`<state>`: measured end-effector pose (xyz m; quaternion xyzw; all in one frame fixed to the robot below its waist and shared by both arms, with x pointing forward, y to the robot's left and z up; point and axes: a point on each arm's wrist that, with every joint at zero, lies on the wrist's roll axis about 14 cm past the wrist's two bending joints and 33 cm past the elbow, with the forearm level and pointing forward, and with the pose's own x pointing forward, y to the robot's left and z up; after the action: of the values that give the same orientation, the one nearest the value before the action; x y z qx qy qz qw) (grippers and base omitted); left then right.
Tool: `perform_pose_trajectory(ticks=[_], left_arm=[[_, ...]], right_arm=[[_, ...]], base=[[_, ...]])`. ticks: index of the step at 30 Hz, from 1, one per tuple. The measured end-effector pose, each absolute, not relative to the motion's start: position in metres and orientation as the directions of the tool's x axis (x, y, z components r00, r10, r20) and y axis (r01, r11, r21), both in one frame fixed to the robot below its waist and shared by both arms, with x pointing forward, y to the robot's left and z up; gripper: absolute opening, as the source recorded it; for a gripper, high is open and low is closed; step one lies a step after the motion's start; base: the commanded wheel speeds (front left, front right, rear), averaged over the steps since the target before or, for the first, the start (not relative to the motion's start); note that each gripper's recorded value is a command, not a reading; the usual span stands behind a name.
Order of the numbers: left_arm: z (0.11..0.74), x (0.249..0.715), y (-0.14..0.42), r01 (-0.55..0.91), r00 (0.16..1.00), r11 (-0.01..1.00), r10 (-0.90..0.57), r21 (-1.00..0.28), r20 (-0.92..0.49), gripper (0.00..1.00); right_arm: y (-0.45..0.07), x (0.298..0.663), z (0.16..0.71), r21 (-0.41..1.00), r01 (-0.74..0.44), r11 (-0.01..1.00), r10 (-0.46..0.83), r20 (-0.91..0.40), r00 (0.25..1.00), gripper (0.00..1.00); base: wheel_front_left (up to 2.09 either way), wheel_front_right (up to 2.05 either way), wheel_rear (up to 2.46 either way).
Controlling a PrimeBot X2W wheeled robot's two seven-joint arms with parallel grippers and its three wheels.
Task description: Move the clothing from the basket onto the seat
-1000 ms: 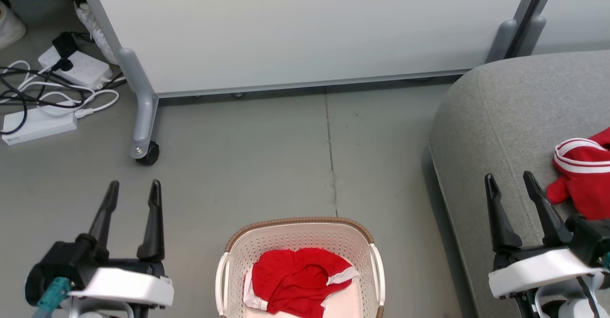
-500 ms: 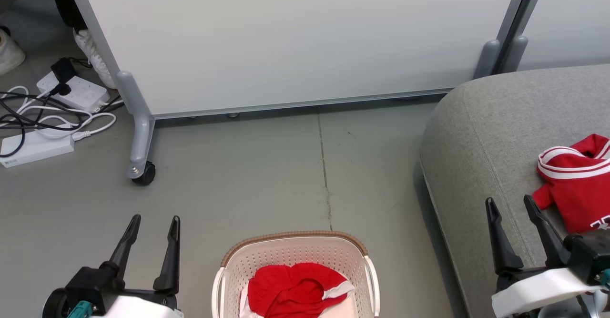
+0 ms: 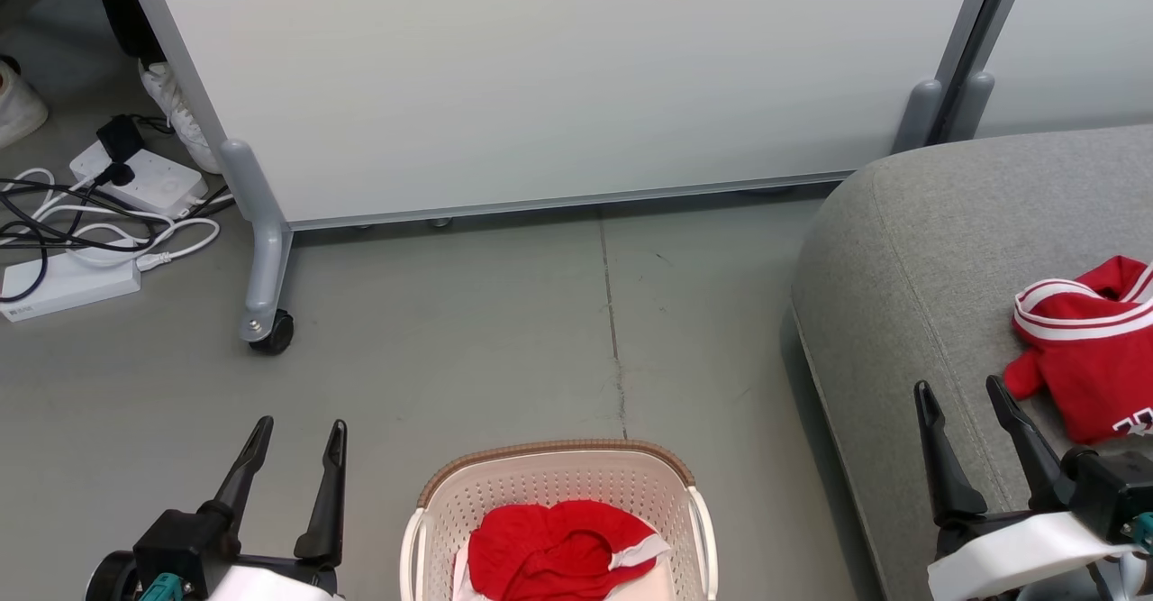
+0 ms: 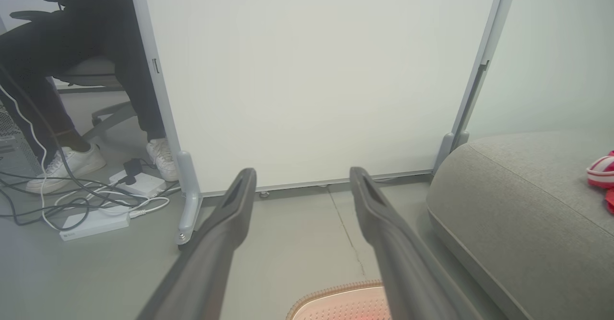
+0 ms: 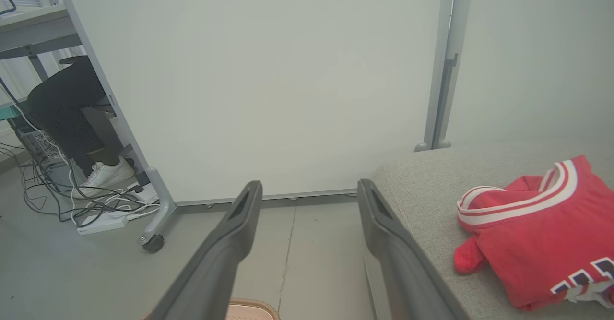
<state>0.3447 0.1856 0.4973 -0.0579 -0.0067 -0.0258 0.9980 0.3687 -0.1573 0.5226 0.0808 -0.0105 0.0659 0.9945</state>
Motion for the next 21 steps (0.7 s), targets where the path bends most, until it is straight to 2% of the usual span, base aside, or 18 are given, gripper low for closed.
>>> perform_pose_trajectory(ticks=[15,21], left_arm=[[0.494,0.345,0.185,0.053,0.999,0.993,-0.053,-0.105,0.001,1.00],[0.504,0.369,0.181,0.078,0.997,0.992,-0.076,-0.096,0.031,1.00]], right_arm=[[-0.156,0.371,0.520,0.162,-0.136,0.977,0.134,0.025,0.991,1.00],[-0.152,0.384,0.520,0.166,-0.147,0.975,0.144,0.029,0.989,1.00]], base=[[0.00,0.00,0.00],[0.00,0.00,0.00]])
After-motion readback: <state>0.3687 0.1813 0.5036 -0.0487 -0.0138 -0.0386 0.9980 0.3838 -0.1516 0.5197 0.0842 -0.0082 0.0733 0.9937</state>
